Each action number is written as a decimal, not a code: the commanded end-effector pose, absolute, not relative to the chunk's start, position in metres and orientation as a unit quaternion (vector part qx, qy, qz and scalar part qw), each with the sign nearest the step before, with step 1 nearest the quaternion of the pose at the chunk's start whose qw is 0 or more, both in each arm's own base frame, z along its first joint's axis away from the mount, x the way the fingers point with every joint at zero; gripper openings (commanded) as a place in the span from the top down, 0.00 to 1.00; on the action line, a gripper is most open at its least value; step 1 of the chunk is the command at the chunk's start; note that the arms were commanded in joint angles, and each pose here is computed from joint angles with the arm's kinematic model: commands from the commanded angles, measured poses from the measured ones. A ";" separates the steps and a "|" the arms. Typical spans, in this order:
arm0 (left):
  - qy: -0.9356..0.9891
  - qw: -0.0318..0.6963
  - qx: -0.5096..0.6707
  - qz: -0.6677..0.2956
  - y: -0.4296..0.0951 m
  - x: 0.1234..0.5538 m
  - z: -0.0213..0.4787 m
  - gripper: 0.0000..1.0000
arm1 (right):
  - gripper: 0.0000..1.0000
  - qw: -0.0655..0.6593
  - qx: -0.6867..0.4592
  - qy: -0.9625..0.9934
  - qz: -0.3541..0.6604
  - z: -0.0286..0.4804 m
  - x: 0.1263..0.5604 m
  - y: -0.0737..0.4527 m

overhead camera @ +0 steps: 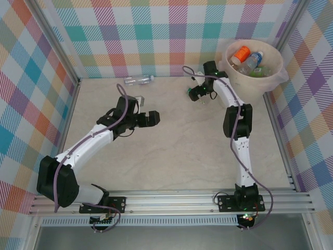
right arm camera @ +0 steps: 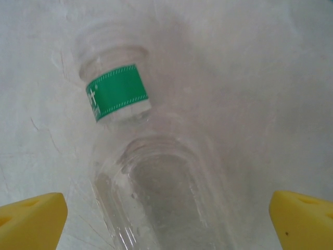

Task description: Put the plastic bottles in the bin

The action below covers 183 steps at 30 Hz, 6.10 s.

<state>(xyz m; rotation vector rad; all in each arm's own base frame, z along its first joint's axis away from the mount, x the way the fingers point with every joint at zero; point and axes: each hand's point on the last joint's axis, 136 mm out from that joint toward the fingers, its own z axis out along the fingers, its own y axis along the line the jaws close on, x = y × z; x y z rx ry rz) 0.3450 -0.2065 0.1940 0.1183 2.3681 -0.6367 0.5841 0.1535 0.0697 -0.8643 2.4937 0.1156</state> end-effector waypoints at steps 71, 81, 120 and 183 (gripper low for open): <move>0.810 0.499 0.099 -0.292 -0.252 0.340 0.263 0.00 | 0.42 0.459 0.080 0.885 -0.001 0.367 0.518 -0.073; 0.820 0.496 0.094 -0.269 -0.247 0.346 0.252 0.00 | 0.29 0.454 0.092 0.883 -0.081 0.355 0.542 -0.126; 0.857 0.456 -0.093 -0.221 -0.172 0.372 0.224 0.00 | 0.00 0.524 -0.028 0.804 0.280 0.437 0.464 0.106; 0.827 0.444 -0.169 -0.300 -0.050 0.725 0.104 0.00 | 0.00 0.360 -0.071 0.825 0.430 0.184 0.602 0.377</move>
